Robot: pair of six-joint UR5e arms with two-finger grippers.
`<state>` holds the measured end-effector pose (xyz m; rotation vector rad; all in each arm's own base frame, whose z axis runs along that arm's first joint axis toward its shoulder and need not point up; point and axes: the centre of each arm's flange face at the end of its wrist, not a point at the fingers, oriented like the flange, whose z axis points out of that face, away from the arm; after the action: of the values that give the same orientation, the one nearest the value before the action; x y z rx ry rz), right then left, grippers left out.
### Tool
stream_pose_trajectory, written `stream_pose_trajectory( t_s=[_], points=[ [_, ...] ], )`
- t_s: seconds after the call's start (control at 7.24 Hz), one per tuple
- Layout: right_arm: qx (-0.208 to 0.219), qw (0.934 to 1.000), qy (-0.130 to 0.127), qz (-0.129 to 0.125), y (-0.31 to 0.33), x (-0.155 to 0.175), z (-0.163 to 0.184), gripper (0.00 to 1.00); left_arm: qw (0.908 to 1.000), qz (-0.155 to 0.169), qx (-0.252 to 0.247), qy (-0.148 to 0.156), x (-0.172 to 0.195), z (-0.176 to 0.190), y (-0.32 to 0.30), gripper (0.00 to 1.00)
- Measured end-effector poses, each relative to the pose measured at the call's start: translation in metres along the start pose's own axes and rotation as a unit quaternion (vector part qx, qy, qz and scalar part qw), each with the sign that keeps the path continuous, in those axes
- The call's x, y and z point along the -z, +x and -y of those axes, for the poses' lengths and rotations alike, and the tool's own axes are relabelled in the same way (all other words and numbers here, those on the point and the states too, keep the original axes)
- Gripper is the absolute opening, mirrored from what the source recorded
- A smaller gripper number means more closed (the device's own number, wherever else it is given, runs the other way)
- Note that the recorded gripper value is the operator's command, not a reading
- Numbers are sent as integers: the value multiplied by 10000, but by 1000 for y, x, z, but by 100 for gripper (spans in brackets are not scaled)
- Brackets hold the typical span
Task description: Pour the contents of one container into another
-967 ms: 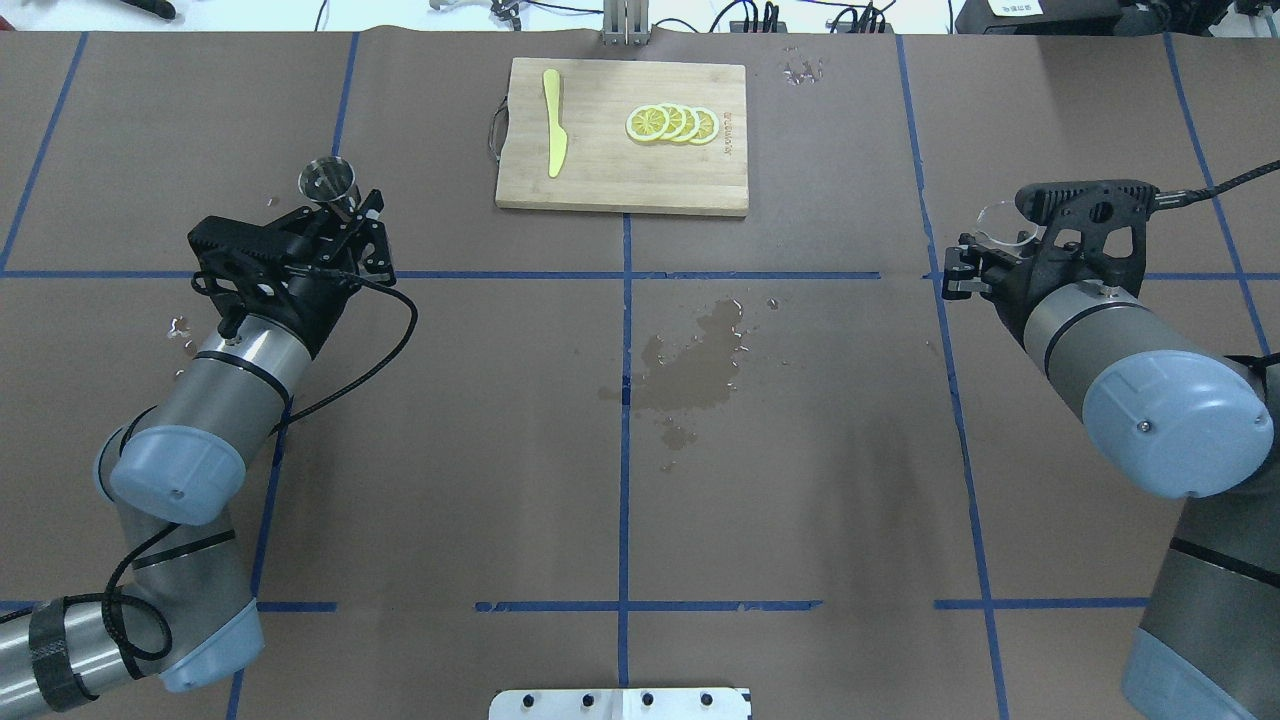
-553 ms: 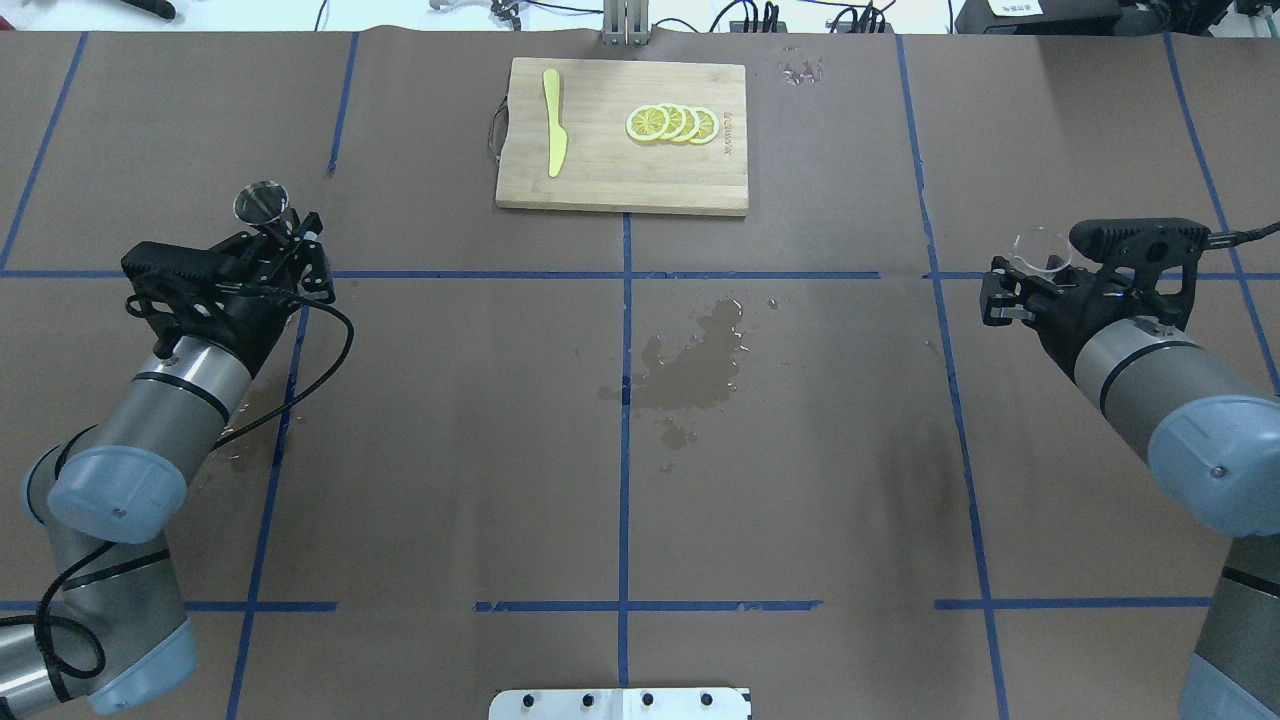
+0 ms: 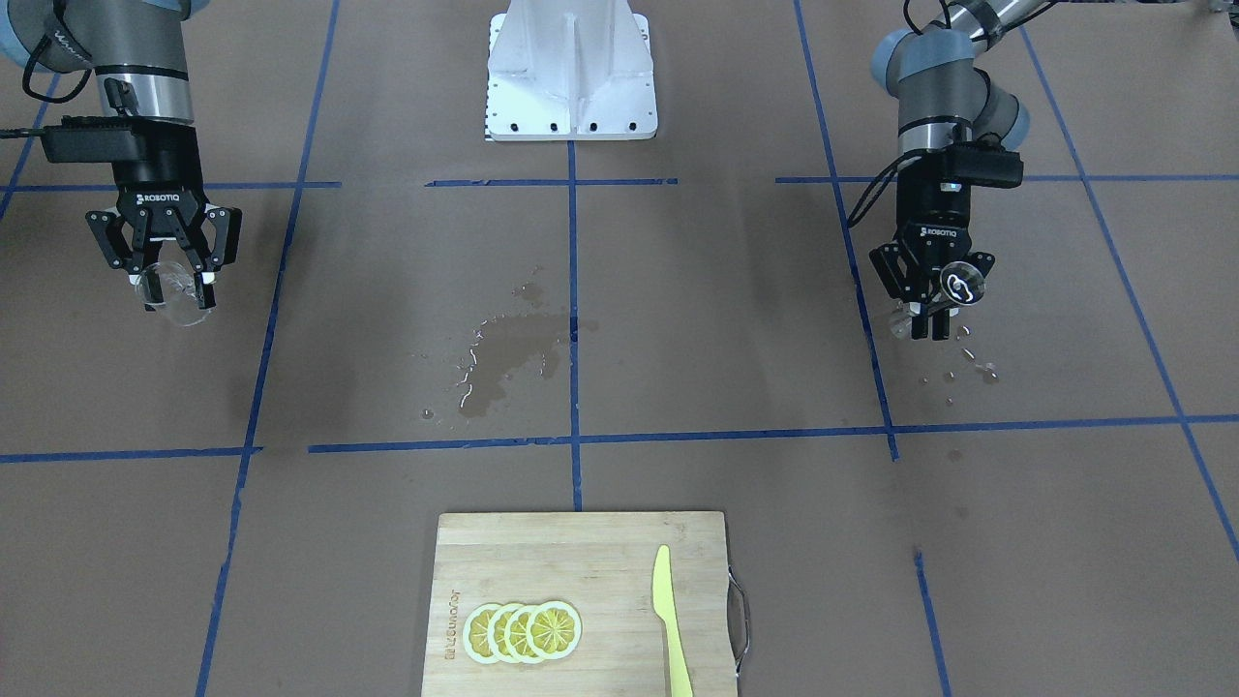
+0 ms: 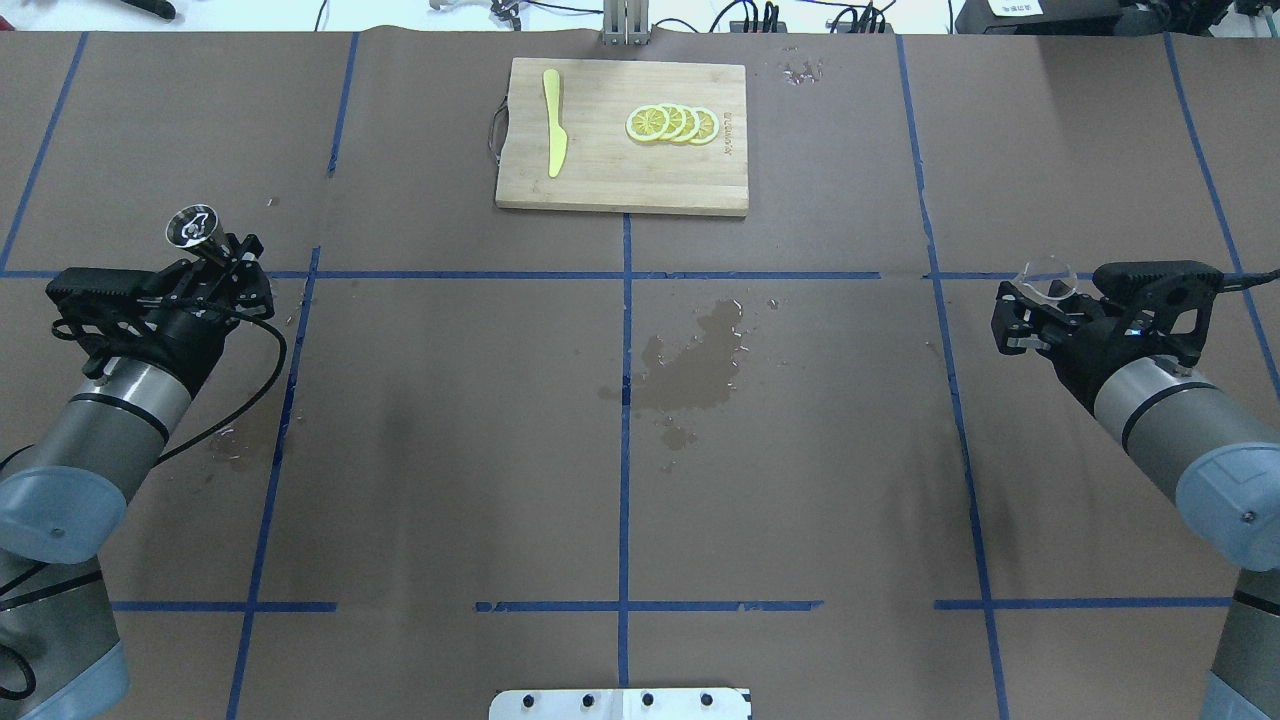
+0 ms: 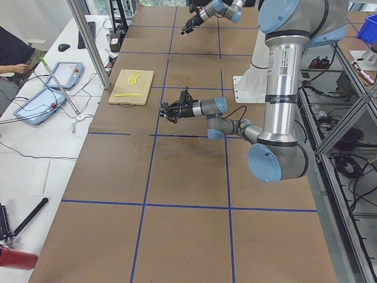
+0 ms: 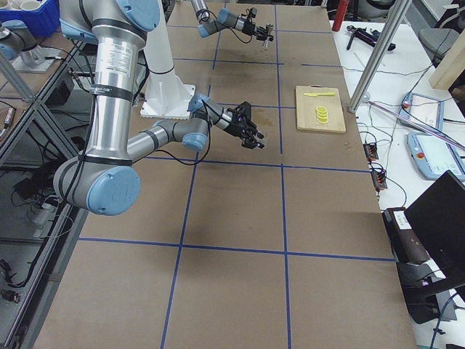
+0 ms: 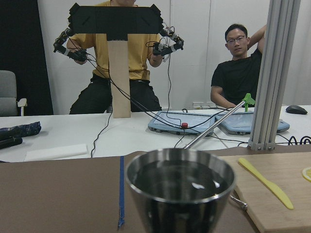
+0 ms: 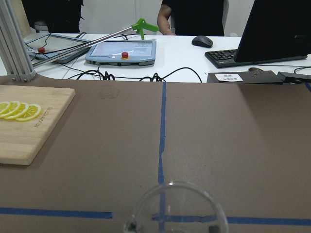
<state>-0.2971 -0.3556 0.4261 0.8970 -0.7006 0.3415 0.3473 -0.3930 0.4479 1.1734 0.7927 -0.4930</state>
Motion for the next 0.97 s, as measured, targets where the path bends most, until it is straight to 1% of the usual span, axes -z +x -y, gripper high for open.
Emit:
stream_pose_trajectory(
  t_s=[0.14, 0.41, 0.55, 0.83, 0.97],
  points=[
    [-87, 9999, 81, 64, 2, -4, -9, 0, 9999, 107, 96, 11, 2, -5, -12, 0],
    [-329, 9990, 178, 250, 7, -10, -27, 0, 9994, 348, 56, -10, 3, -16, -24, 0],
    [-363, 9988, 202, 273, 10, -12, -38, 0, 9989, 463, 68, -45, 3, -24, -24, 0],
    [-245, 9986, 377, 294, 2, -6, -62, 0, 9978, 667, -5, 59, 8, -44, -20, 0],
    [-194, 9985, 422, 304, 0, -3, -68, 0, 9969, 767, -81, 124, 11, -55, -20, 0]
  ],
)
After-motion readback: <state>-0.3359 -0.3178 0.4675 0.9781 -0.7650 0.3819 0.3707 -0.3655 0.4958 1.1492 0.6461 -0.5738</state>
